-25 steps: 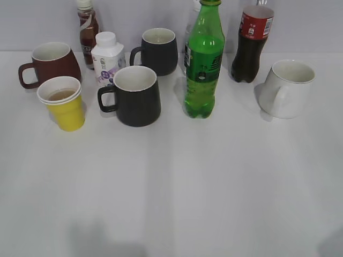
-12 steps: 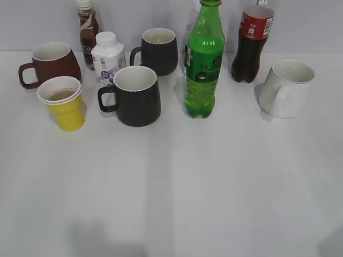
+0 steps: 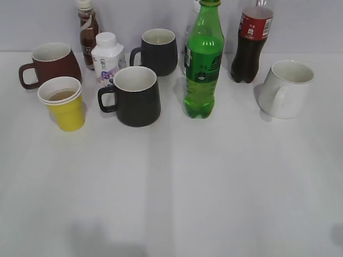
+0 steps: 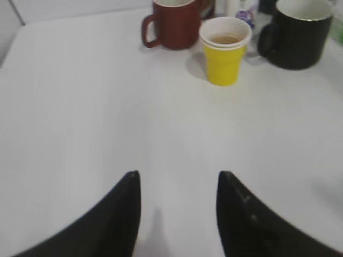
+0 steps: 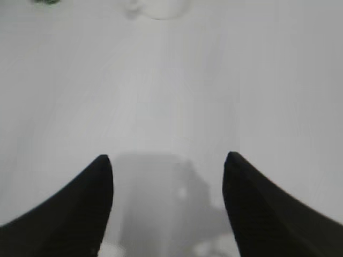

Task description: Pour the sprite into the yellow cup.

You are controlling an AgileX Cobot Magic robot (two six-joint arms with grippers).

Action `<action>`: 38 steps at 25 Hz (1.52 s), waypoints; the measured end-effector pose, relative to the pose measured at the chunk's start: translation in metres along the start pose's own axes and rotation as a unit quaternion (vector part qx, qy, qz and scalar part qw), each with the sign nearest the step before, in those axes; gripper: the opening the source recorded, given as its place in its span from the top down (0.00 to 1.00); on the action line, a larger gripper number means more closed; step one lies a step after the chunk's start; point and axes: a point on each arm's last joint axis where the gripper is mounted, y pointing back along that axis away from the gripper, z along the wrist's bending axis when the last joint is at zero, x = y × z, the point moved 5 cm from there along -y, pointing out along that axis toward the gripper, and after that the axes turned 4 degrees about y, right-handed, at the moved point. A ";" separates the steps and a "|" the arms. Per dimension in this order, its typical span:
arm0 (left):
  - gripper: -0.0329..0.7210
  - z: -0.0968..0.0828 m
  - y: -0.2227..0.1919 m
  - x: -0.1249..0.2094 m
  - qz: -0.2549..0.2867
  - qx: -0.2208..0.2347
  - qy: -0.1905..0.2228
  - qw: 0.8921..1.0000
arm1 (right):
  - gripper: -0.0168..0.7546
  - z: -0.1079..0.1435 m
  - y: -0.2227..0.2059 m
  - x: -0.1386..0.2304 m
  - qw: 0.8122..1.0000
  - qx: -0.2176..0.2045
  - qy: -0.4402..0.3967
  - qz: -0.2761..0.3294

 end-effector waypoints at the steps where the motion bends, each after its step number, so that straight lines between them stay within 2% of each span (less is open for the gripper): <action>1: 0.49 0.001 0.000 0.000 -0.002 -0.008 0.004 1.000 | 0.35 -0.002 0.000 0.000 1.000 0.018 -0.011 0.001; 4: 0.54 0.002 0.000 0.000 -0.002 -0.027 0.013 1.000 | 0.35 -0.008 0.004 0.002 0.997 0.066 -0.041 -0.006; 9: 0.61 0.003 0.000 0.000 -0.002 -0.034 0.016 0.999 | 0.35 -0.008 0.016 0.005 0.994 0.090 -0.050 -0.045; 14: 0.65 0.003 0.000 0.000 -0.003 -0.034 0.016 0.999 | 0.35 -0.008 0.018 0.006 0.993 0.090 -0.049 -0.051; 20: 0.65 0.003 0.000 0.000 -0.003 -0.034 0.016 0.999 | 0.35 -0.006 0.017 0.005 0.995 0.069 -0.038 -0.054; 38: 0.65 0.003 0.000 0.000 -0.003 -0.034 0.016 0.999 | 0.35 -0.005 0.017 0.005 0.995 0.067 -0.039 -0.055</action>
